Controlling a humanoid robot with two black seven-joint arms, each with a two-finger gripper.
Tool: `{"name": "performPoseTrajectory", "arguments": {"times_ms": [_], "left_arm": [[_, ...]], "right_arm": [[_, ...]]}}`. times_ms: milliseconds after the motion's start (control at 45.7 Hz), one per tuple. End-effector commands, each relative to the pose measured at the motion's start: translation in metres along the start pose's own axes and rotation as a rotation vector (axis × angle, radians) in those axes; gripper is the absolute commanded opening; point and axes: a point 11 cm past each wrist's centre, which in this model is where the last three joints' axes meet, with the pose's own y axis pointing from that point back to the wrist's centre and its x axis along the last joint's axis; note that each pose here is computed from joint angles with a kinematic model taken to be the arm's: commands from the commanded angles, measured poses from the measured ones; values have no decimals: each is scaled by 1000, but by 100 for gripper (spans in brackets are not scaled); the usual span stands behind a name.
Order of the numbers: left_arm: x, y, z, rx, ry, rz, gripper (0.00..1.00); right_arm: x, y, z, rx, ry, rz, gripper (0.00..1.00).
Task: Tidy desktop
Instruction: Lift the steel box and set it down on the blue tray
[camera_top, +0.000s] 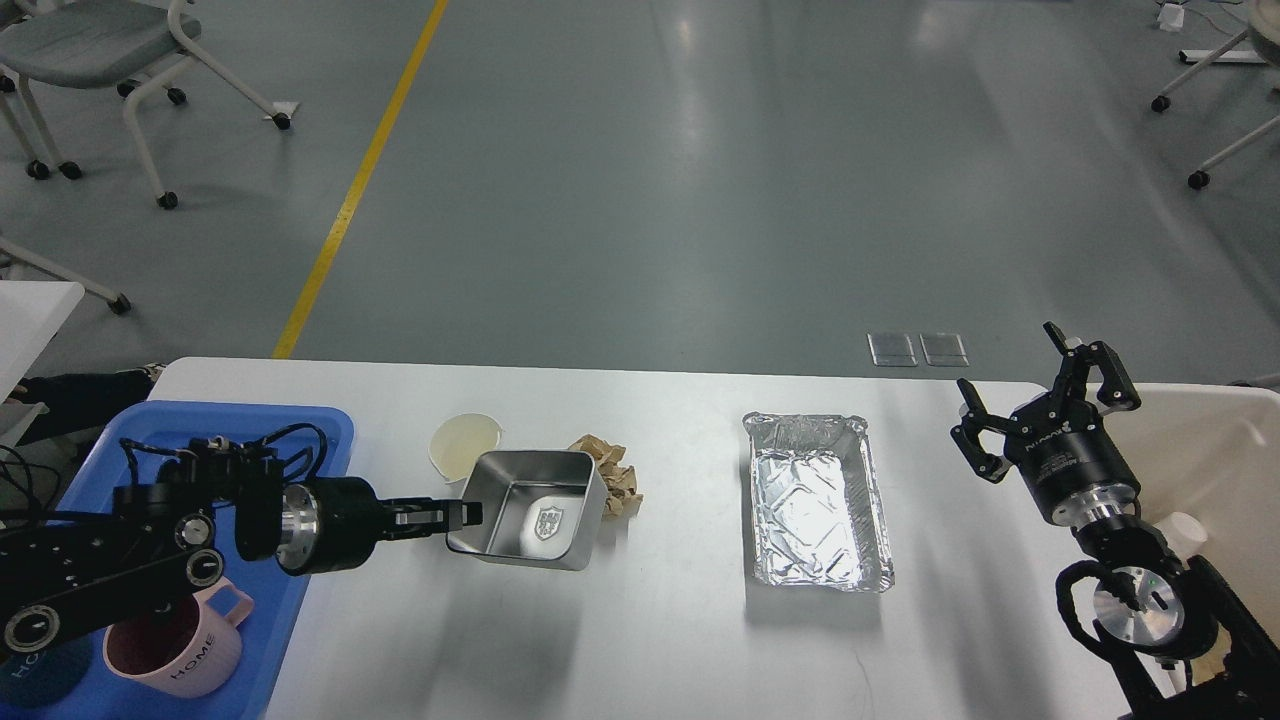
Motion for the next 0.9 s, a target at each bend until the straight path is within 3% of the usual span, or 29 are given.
{"name": "performPoseTrajectory", "arguments": {"times_ms": [0, 416, 678, 875], "left_arm": [[19, 36, -6, 36, -28, 30, 0], [55, 149, -49, 220, 10, 212, 0], [58, 185, -80, 325, 61, 288, 0], [64, 208, -125, 450, 121, 339, 0]], "right_arm": [[0, 0, 0, 0, -1, 0, 100], [-3, -1, 5, -3, -13, -4, 100], [-6, -1, 12, -7, -29, -7, 100], [-7, -1, 12, -7, -29, -8, 100]]}}
